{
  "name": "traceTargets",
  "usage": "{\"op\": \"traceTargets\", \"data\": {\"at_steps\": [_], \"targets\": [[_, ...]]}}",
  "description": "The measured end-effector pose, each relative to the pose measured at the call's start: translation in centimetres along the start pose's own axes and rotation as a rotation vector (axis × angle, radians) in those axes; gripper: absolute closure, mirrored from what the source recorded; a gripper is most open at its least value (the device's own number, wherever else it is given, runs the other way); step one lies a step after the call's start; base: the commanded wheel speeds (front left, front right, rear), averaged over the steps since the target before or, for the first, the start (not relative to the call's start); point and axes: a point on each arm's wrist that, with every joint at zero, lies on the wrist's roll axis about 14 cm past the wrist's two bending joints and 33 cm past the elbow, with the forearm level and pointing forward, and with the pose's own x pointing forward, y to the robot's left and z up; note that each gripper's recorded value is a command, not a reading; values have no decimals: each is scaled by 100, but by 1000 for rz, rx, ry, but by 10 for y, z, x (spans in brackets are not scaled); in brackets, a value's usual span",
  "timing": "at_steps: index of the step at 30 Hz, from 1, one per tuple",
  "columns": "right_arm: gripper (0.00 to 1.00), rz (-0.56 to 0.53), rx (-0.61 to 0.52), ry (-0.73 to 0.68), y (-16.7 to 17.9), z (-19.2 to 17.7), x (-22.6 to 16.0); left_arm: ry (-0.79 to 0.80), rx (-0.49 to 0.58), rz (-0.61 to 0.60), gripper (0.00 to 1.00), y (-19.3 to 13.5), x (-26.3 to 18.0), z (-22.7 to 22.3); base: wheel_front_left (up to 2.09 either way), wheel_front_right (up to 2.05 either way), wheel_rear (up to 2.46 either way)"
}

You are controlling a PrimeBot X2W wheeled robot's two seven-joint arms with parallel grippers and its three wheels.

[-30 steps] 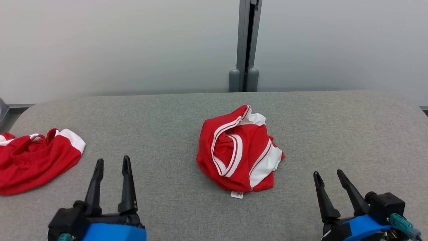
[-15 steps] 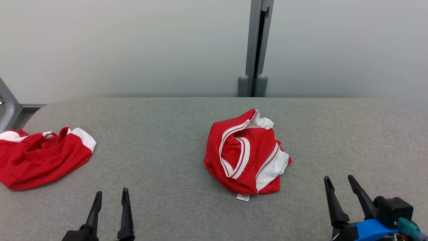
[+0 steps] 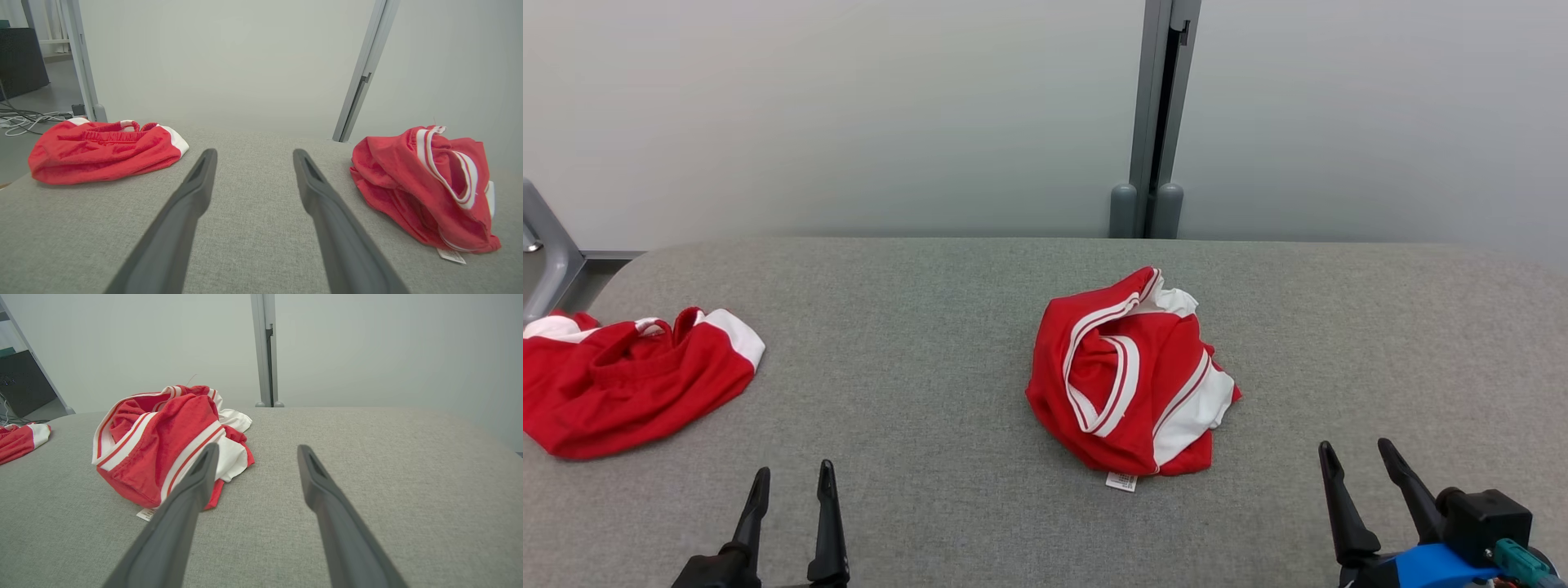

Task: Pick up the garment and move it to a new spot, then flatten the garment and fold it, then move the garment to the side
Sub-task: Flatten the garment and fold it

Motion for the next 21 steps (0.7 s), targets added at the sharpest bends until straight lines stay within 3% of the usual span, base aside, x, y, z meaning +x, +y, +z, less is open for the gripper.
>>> {"op": "traceTargets", "data": {"at_steps": [9,21], "targets": [[0,33,16,15,11,-3,2,3,8,-12,0,-3,0,-1,0,0,0],[0,321,-1,172,106,1,31,28,15,-25,0,-6,-1,-7,0,0,0]]}}
